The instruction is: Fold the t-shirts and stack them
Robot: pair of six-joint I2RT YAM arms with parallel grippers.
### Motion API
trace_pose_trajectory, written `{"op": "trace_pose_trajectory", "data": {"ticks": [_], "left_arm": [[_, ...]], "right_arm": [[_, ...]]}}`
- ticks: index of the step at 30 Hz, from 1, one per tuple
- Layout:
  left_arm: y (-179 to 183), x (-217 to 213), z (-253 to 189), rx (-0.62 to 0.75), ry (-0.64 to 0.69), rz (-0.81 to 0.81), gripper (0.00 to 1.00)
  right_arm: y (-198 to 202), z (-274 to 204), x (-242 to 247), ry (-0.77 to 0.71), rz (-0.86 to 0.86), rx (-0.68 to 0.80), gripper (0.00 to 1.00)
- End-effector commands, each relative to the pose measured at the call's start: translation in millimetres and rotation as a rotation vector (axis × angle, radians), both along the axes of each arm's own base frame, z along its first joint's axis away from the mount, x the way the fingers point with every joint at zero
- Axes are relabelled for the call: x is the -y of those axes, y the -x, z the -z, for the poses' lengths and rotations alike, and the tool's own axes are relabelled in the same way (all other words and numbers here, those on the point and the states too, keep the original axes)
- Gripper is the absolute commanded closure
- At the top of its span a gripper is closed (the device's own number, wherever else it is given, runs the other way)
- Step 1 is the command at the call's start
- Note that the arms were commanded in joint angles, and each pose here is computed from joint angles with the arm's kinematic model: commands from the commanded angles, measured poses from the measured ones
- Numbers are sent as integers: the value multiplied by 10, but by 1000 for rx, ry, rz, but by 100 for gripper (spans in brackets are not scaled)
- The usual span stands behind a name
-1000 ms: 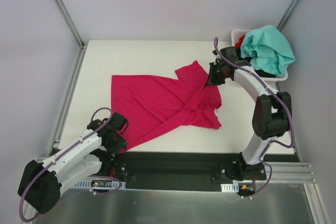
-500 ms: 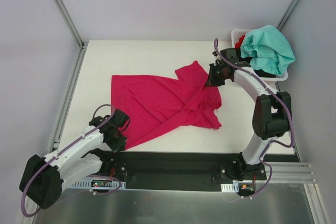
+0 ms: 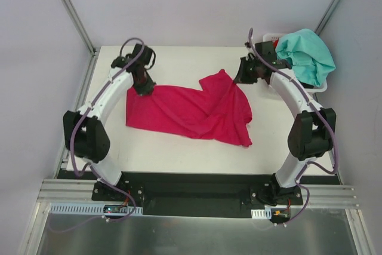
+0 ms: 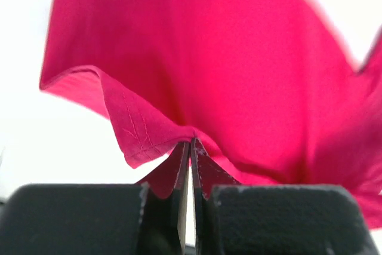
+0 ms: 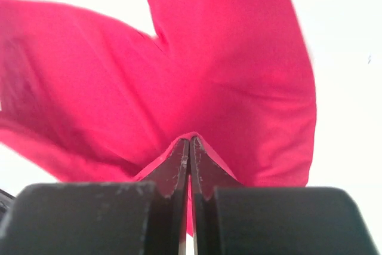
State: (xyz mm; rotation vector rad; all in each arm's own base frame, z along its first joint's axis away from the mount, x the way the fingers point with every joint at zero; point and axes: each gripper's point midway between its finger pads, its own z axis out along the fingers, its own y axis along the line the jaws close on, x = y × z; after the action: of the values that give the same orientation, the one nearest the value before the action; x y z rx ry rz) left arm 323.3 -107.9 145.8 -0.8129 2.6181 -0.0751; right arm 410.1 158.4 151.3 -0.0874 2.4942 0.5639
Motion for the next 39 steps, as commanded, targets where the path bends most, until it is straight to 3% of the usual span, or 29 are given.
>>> {"op": "trace_pose_trajectory", "data": {"ticks": [1,5,9,16,24,30,31,33,34,35,37,39], "left_arm": [[-683,-180,-613,120,-42,68,100],[-1132,-510,-1195,239,-30,16,100],[-1308,-655,-1415,290,-10,10,100],[-1601,-555,-1996,506,52,76,100],[-1540,-211,-2641,714,176,240,100],[-1026,82,-2732,707,183,304,100],[-813,86,-2910,751,171,305,100],[-555,271,-2846,736,158,349,100],[-272,198,-3086,810,132,333,100],[-125,228,-3006,797,122,344,100],[425,205,-3293,901,169,361,100],[729,88,-3237,918,181,335,100]], "right_arm": [[-390,-1107,84,-20,7,260,99],[-592,-1637,362,-50,53,330,99],[-731,-2109,525,-84,81,411,99],[-705,-2554,476,-164,48,514,99],[-349,-2915,292,-250,-61,594,99],[324,-3178,128,-319,-108,623,99],[415,-3026,63,-326,-117,584,99],[834,-3207,36,-350,-141,632,99],[932,-3055,4,-358,-144,593,99],[1099,-3093,0,-371,-153,605,99],[1603,-3292,27,-400,-171,676,99],[2083,-3413,95,-416,-178,739,99]]}}
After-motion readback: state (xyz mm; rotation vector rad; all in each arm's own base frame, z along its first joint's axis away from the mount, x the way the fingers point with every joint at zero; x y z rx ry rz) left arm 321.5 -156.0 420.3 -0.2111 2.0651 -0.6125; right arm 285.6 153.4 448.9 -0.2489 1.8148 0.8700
